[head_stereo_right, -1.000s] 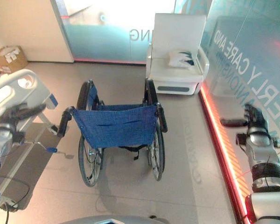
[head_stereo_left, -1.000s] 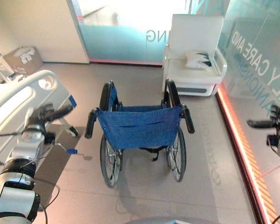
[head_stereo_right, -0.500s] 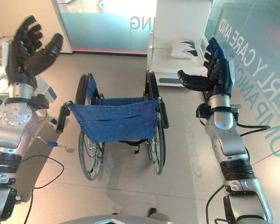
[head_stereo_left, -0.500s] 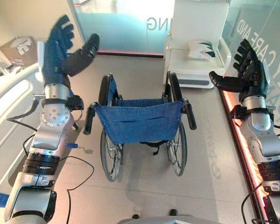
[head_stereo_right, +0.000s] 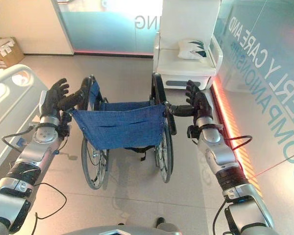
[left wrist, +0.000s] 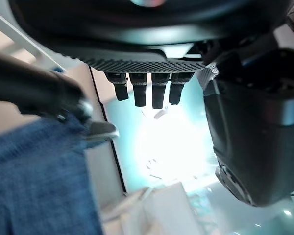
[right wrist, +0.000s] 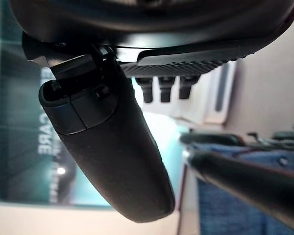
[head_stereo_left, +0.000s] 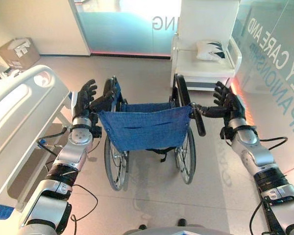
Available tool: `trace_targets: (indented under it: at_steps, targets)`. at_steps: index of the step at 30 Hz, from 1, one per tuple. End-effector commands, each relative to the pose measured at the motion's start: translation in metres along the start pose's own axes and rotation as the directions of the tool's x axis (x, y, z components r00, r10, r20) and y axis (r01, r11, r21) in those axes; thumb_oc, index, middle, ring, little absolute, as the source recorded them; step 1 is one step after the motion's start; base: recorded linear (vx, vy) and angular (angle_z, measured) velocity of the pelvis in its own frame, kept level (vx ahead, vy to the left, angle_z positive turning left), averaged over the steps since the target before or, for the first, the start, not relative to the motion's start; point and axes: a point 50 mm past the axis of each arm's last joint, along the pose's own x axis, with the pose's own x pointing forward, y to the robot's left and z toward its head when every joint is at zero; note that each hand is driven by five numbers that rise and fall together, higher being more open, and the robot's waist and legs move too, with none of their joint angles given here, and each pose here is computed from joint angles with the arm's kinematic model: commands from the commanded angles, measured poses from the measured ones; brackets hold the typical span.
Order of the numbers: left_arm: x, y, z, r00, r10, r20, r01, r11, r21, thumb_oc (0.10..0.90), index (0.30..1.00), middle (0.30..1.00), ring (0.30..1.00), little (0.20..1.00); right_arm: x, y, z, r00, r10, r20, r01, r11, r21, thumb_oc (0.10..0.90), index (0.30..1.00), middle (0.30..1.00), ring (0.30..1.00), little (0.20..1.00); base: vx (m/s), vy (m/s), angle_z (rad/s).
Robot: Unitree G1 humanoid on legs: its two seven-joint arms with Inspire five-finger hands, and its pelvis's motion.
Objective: Push the wheelchair next to the bed
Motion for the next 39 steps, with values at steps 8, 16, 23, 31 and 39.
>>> trace_targets:
  at_steps: [8,16,23,31,39]
  targets:
    - [0.026,0.008,0.058,0.973,0.141,0.185,-0.149,0.988,0.033,0.8,0.9,0.9,0.9,0.9,0.023,0.013,0.048,0.989,0.003,0.149,0.004,0.999,-0.047,0.8,0.9,0.9,0.9,0.9,0.0,0.0,0.0]
    - [0.028,0.0,0.06,0.979,0.102,0.177,-0.108,0.994,0.022,0.8,0.9,0.9,0.9,0.9,0.028,0.016,0.034,0.998,-0.005,0.058,0.008,0.999,-0.041,0.8,0.9,0.9,0.9,0.9,0.0,0.0,0.0]
    - [0.026,-0.011,0.065,0.982,0.027,0.187,-0.026,1.0,-0.005,0.8,0.9,0.9,0.9,0.9,0.033,0.019,0.028,1.0,-0.015,-0.008,0.015,1.0,0.009,0.8,0.9,0.9,0.9,0.9,0.0,0.0,0.0]
    - [0.027,-0.019,0.069,0.98,-0.026,0.196,0.031,0.999,-0.024,0.8,0.9,0.9,0.9,0.9,0.04,0.025,0.025,0.997,0.01,-0.075,-0.005,0.998,0.065,0.8,0.9,0.9,0.9,0.9,0.0,0.001,0.04]
    - [0.026,-0.018,0.078,0.972,-0.024,0.233,0.039,0.997,-0.062,0.8,0.9,0.9,0.9,0.9,0.041,0.03,0.021,0.992,0.045,-0.117,-0.026,0.988,0.155,0.8,0.9,0.9,0.9,0.9,0.0,0.001,0.05]
